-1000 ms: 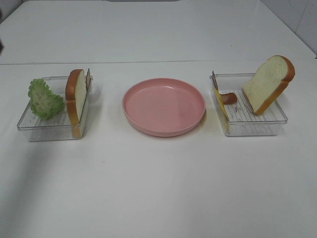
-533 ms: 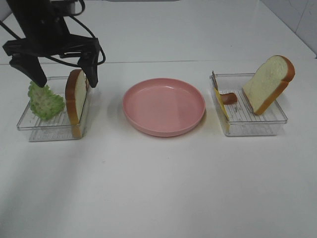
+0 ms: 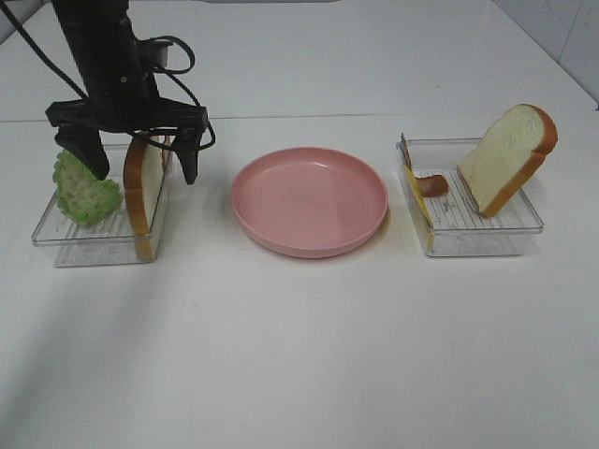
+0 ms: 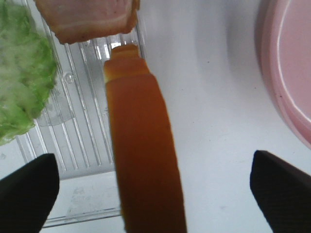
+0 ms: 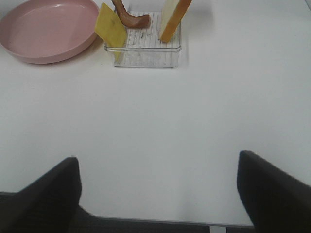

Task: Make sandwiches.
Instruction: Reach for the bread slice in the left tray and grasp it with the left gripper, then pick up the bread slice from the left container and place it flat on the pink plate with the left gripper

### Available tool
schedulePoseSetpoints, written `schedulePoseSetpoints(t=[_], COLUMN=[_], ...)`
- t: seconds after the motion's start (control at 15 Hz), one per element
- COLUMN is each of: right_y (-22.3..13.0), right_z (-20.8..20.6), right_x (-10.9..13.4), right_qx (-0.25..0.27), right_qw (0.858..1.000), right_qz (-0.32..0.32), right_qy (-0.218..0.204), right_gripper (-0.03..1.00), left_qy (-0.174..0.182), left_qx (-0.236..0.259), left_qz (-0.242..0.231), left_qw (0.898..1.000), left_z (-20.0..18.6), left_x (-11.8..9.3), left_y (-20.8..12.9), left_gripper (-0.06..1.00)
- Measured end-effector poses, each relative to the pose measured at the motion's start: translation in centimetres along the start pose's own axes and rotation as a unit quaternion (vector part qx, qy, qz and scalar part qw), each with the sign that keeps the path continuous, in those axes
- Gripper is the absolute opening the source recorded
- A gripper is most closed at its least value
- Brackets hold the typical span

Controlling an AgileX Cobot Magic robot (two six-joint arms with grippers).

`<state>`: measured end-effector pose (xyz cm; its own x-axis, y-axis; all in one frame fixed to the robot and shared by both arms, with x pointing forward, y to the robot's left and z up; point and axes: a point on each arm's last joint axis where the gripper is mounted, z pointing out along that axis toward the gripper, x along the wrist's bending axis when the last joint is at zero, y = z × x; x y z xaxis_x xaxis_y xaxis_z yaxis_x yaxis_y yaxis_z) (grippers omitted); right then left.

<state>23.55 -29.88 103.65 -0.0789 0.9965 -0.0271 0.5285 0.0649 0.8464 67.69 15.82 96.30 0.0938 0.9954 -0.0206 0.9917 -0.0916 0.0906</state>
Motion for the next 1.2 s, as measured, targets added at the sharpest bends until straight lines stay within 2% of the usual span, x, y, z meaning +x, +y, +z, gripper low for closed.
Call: schedulePoseSetpoints(t=[0.13, 0.27, 0.33, 0.4, 0.47, 1.13, 1.2], right_y=[0.0, 0.0, 0.0, 0.0, 0.0, 0.0, 0.0], right_z=[0.0, 0.0, 0.0, 0.0, 0.0, 0.0, 0.0], right_x=[0.0, 0.0, 0.0, 0.0, 0.0, 0.0, 0.0], right_qx=[0.0, 0.0, 0.0, 0.0, 0.0, 0.0, 0.0], right_qw=[1.0, 1.0, 1.0, 1.0, 1.0, 1.0, 1.0], right_qz=[0.0, 0.0, 0.0, 0.0, 0.0, 0.0, 0.0], right_qy=[0.0, 0.0, 0.0, 0.0, 0.0, 0.0, 0.0], right_gripper=[0.86, 0.86, 0.86, 0.86, 0.86, 0.86, 0.86], left_qy=[0.008, 0.012, 0.018, 0.026, 0.027, 0.018, 0.009], left_qx=[0.007, 0.005, 0.004, 0.002, 0.002, 0.0, -0.025], left_qz=[0.008, 0.019, 0.025, 0.028, 0.028, 0.011, 0.002], left_qw=[1.0, 1.0, 1.0, 0.999, 0.999, 1.0, 1.0], left_z=[0.7, 0.7, 0.7, 0.7, 0.7, 0.3, -2.3], left_x=[0.1, 0.2, 0.3, 0.4, 0.5, 0.4, 0.4], left_y=[0.1, 0.1, 0.1, 0.2, 0.2, 0.1, -0.1], left_gripper=[0.99, 0.9, 0.74, 0.38, 0.2, 0.19, 0.19])
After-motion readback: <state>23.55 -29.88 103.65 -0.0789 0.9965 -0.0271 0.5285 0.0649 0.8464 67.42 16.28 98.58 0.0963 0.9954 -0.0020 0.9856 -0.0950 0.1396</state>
